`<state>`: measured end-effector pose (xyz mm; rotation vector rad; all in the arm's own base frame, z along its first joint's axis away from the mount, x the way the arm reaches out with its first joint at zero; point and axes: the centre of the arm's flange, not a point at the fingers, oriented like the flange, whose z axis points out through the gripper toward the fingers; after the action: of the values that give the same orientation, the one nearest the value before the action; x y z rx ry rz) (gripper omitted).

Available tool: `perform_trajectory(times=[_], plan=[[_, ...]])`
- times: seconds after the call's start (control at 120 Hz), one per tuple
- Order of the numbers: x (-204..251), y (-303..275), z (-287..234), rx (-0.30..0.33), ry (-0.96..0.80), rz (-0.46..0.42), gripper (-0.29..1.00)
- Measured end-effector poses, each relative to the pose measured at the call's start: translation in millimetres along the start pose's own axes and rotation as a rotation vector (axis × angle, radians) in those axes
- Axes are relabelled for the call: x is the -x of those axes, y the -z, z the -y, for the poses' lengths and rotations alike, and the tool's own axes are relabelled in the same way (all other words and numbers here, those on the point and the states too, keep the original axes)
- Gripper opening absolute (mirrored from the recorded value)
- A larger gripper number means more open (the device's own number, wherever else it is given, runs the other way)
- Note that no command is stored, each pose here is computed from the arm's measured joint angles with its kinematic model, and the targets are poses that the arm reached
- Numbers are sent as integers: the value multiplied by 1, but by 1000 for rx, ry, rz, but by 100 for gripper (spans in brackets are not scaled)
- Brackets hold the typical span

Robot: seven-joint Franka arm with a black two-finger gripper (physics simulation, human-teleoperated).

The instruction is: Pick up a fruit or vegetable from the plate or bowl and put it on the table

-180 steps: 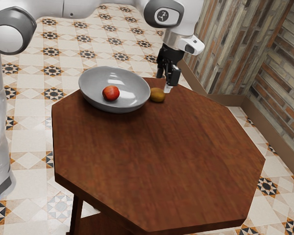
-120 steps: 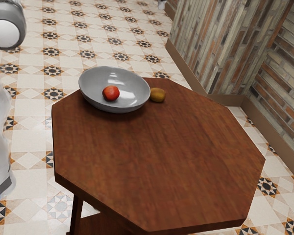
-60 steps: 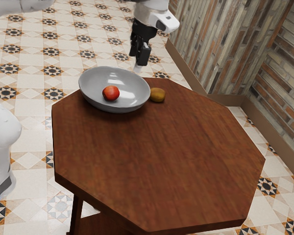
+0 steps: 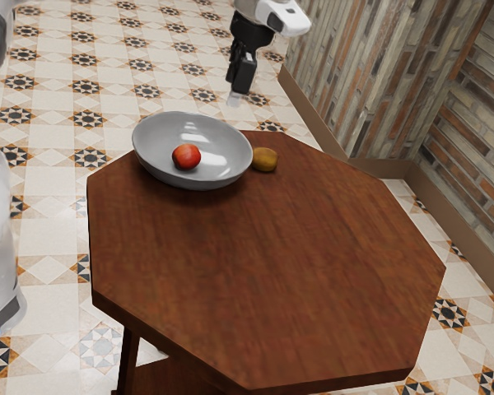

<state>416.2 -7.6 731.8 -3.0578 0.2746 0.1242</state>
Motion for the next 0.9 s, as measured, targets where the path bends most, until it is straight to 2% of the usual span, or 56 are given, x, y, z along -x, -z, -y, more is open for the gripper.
perform_trajectory(times=[0.092,0.225,0.45,0.667,0.775,0.9], plan=[[49,-20,-2,-3,32,-5,68],[88,-63,-4,21,40,-16,68],[96,-117,-12,34,42,17,68],[110,-131,-13,38,67,37,68],[115,-137,2,55,102,14,68],[104,-144,17,44,124,-46,68]])
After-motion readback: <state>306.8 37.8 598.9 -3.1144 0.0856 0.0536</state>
